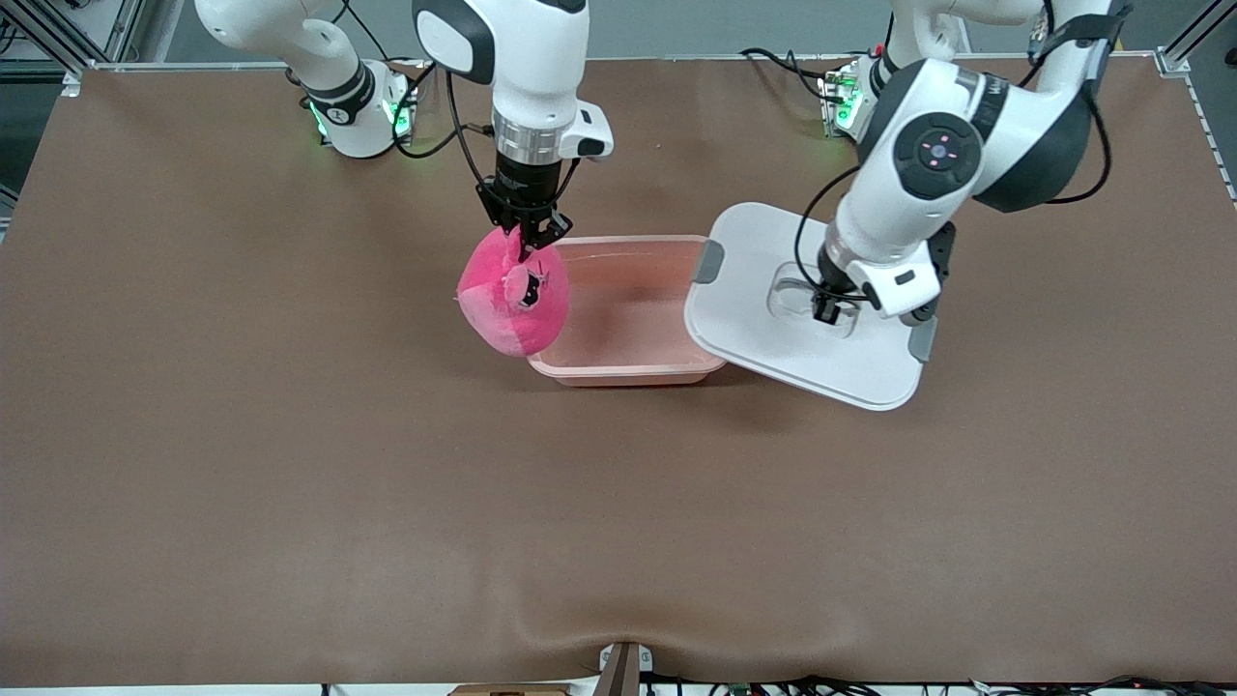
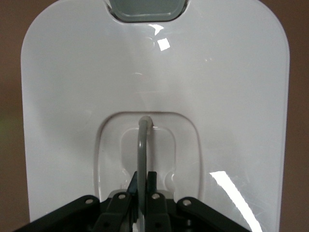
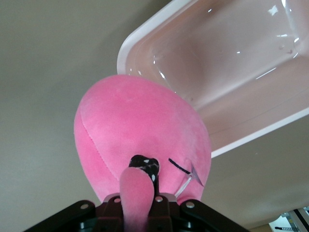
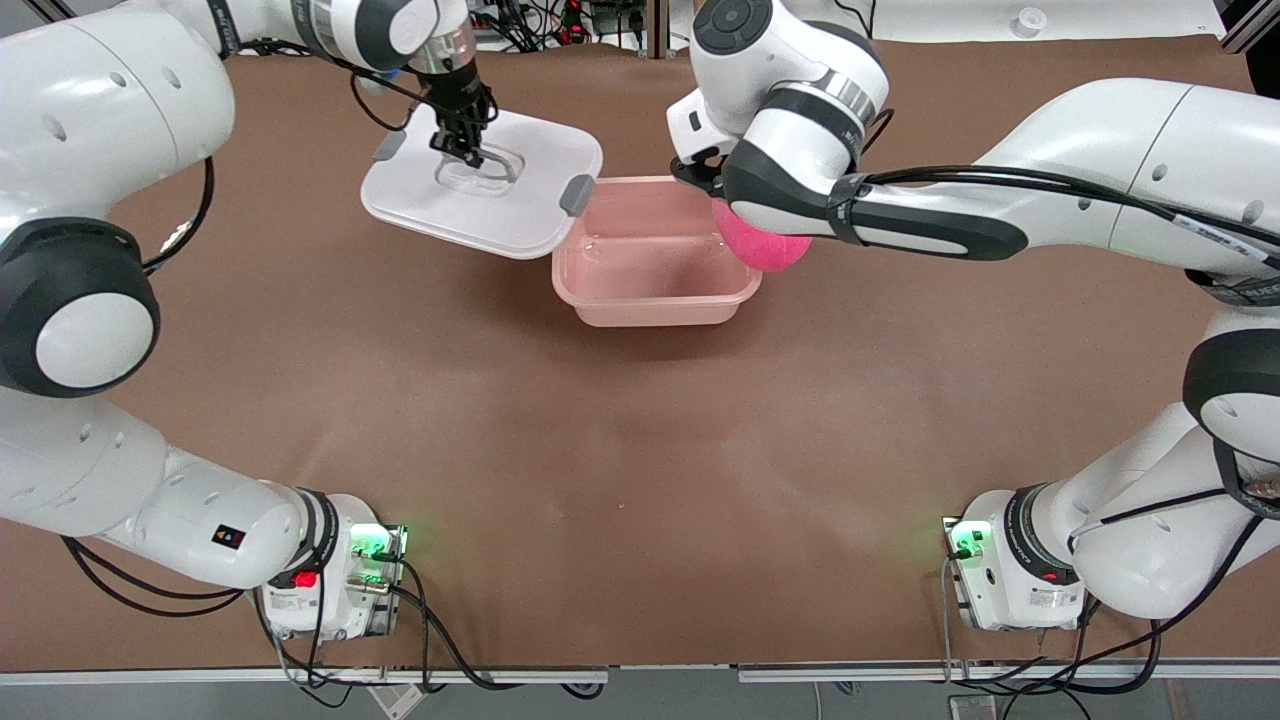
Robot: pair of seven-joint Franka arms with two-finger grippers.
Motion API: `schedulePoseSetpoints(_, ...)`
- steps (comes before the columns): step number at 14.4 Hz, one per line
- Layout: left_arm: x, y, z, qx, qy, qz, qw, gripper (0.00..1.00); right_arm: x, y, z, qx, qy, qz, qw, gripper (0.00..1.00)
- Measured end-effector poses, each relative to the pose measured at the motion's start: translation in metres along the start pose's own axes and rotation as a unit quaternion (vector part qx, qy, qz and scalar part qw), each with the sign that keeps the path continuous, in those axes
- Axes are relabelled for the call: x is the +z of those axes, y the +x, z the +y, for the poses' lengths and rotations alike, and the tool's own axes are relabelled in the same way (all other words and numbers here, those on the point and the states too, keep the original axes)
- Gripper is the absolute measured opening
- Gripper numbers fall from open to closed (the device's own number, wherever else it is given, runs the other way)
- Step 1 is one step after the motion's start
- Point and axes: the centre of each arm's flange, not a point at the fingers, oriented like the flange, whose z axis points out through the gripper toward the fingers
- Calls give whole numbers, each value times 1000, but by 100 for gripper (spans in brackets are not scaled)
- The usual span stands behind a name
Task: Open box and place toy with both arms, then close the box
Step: 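Lower the pink plush into the pink box and open the right gripper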
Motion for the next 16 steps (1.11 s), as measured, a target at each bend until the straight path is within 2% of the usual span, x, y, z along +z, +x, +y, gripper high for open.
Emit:
schedulePoseSetpoints(7, 3, 78, -8, 62, 16, -10, 998, 7, 9, 52, 33, 11, -1, -18, 1000, 13)
schedulePoseSetpoints(8, 4, 84, -9, 67, 17, -11, 998, 7, 10, 57, 40, 10, -3, -19, 1000, 18)
schedulePoseSetpoints(16, 8, 96, -11, 85, 21, -14, 996, 7, 2, 48, 56, 34, -13, -22, 999, 96)
